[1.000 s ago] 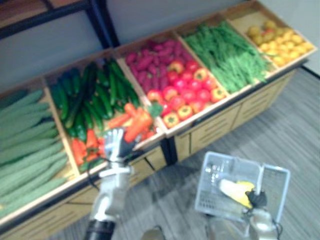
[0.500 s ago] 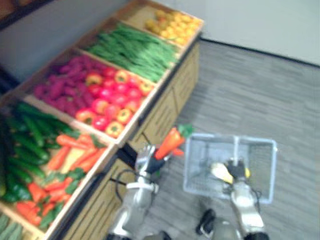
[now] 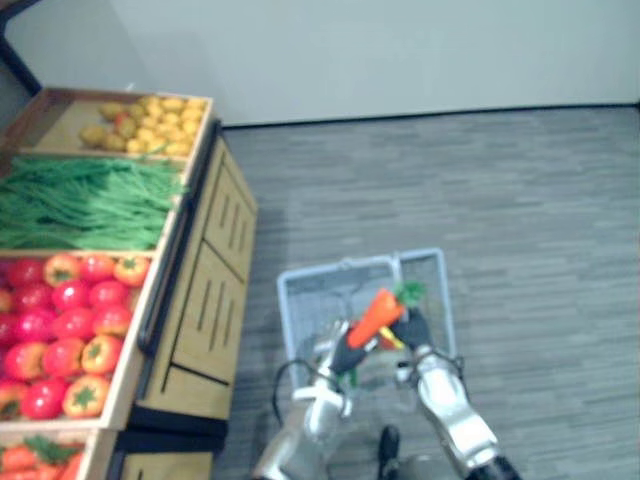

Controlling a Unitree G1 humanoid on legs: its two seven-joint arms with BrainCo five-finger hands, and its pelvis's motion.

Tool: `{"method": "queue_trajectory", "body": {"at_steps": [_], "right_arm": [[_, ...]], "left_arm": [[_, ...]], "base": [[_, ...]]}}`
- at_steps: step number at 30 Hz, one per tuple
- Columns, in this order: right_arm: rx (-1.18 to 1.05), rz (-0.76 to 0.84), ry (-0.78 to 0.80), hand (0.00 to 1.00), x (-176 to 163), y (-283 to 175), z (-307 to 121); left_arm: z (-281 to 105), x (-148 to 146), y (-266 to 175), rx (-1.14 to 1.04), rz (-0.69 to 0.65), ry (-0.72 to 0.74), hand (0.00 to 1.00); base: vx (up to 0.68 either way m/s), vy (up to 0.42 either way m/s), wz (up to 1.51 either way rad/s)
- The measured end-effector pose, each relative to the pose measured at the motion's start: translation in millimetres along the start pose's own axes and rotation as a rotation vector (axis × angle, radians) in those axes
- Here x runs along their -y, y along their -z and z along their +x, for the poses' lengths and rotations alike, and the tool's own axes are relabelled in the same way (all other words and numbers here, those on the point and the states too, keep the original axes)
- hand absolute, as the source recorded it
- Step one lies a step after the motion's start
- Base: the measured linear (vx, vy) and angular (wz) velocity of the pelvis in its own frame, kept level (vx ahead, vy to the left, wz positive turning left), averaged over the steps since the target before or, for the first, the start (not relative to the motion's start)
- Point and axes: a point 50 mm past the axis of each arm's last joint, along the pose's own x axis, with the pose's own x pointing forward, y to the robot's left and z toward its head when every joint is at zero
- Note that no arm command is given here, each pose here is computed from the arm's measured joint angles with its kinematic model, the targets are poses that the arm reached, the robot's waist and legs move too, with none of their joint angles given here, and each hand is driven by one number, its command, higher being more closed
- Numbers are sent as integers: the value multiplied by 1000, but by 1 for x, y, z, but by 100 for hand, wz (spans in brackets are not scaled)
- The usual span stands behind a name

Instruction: Pick vegetable in the basket

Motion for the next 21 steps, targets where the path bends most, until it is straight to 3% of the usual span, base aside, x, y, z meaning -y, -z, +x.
{"method": "queue_trajectory", "body": {"at_steps": [2, 3, 11, 21], "right_arm": [[-4, 2, 24, 100, 4, 1, 0], [-7, -2, 30, 100, 6, 2, 0], [18, 18, 14, 100, 3, -4, -6], [-58, 90, 6, 100, 1, 15, -25]], "left_arm": [[3, 4, -3, 18, 10, 15, 100], [4, 6, -3, 23, 14, 26, 0], [7, 27, -3, 33, 82, 154, 0], [11, 25, 30, -97, 177, 195, 0]], "base": [[69, 230, 9], [65, 213, 5], [43, 132, -5], [-32, 20, -4]]}}
